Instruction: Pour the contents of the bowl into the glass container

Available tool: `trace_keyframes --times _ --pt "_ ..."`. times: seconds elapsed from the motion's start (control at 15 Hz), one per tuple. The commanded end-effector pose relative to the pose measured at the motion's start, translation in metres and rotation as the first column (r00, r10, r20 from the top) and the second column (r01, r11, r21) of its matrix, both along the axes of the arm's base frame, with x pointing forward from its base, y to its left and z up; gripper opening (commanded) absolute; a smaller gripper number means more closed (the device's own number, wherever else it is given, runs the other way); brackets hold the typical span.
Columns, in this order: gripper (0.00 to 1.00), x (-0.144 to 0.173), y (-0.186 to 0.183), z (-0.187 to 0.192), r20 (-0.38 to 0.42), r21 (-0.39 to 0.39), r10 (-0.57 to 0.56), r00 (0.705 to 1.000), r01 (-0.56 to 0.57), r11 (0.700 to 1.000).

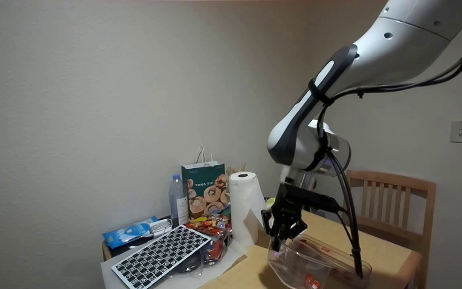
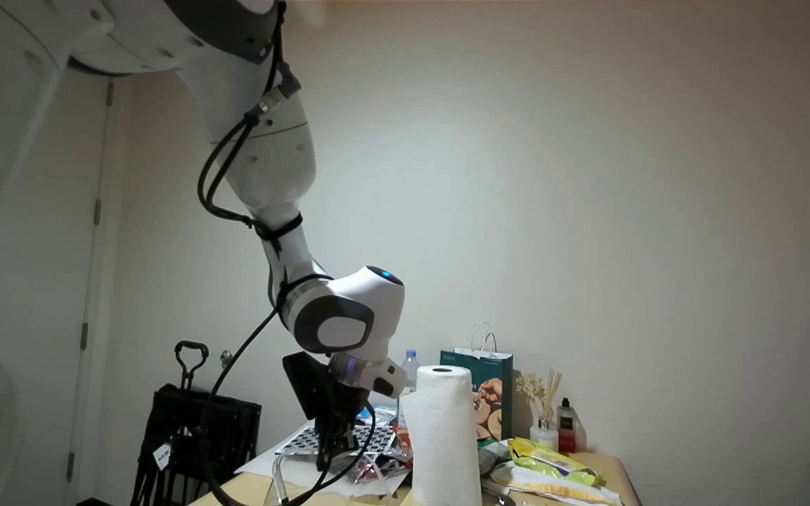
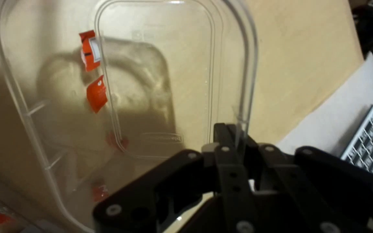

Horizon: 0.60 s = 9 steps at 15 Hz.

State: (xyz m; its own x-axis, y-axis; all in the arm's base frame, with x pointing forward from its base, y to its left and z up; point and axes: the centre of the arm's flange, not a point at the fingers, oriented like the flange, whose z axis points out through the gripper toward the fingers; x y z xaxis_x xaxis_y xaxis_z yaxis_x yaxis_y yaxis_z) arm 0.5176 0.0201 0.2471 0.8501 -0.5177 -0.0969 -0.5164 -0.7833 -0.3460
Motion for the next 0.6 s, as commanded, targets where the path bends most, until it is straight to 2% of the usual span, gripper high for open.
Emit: trace_keyframes --times 0.0,0.13,0.27,0.33,0.4,0.53 --pt "0.02 0.011 0.038 -0.014 -0.147 -0.091 0.119 0.982 -0.133 0.987" --pt "0.02 0.010 0.053 -0.034 -0.230 -0.154 0.188 0.955 -0.226 0.962" --pt "0.02 0.010 0.061 -0.056 -0.180 -0.230 0.297 0.938 -0.334 0.914" --pt "0.02 0.011 0.067 -0.066 -0.149 -0.242 0.336 0.930 -0.364 0.899" --pt "0.02 0.014 0.071 -0.074 -0.124 -0.258 0.358 0.925 -0.379 0.889" --pt "0.02 0.019 0.082 -0.093 -0.049 -0.278 0.366 0.930 -0.364 0.889"
